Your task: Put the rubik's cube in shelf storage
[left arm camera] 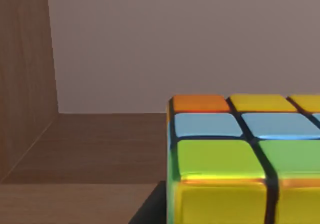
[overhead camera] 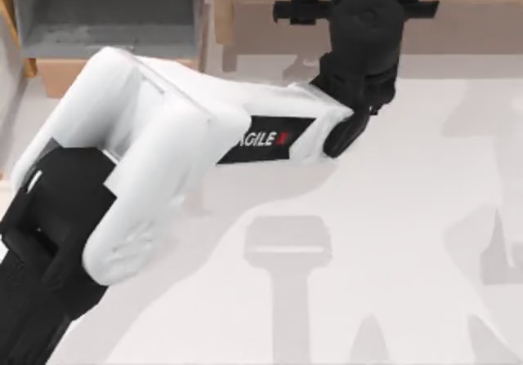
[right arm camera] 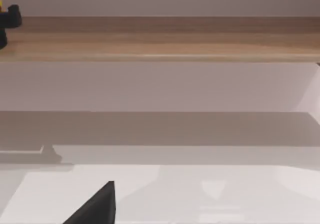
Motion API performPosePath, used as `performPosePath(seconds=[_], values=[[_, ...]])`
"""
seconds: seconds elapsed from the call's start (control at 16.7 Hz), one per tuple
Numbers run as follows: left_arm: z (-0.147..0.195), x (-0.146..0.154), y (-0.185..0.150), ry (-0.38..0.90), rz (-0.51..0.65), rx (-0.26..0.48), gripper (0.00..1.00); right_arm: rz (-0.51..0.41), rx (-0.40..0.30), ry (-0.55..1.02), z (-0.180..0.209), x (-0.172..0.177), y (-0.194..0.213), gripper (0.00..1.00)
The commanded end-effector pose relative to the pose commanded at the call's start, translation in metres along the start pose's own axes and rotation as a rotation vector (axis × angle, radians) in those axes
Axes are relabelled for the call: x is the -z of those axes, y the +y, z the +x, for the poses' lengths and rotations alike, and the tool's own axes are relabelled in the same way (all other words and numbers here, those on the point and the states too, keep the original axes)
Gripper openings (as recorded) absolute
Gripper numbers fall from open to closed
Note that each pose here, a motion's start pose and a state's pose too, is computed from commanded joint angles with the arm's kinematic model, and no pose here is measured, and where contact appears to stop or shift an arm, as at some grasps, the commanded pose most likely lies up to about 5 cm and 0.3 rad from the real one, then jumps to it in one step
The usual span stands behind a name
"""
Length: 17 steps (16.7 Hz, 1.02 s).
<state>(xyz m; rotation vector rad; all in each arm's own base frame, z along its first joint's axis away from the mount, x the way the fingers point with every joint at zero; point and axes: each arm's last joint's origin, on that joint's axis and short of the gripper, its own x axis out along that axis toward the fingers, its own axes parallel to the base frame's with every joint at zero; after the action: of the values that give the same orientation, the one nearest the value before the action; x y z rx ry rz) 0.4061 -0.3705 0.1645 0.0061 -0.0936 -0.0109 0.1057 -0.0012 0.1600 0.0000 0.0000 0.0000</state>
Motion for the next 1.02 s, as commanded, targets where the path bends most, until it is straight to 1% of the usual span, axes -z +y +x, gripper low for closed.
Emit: performPosePath(seconds=[0.42, 0.54, 0.84, 1.02], values=[[0.041, -0.005, 0.005, -0.016, -0.021, -0.015, 0.0, 0.0, 0.0, 0.0, 0.0, 0.0, 0.0, 1.0], [0.051, -0.001, 0.007, -0.006, -0.01, -0.01, 0.0, 0.0, 0.0, 0.0, 0.0, 0.0, 0.0, 1.0], [0.053, 0.001, 0.007, 0.0, -0.003, -0.002, 0.0, 0.0, 0.0, 0.0, 0.0, 0.0, 0.0, 1.0], [0.053, 0.001, 0.007, 0.0, -0.003, -0.002, 0.23, 0.0, 0.0, 0.0, 0.0, 0.0, 0.0, 1.0]])
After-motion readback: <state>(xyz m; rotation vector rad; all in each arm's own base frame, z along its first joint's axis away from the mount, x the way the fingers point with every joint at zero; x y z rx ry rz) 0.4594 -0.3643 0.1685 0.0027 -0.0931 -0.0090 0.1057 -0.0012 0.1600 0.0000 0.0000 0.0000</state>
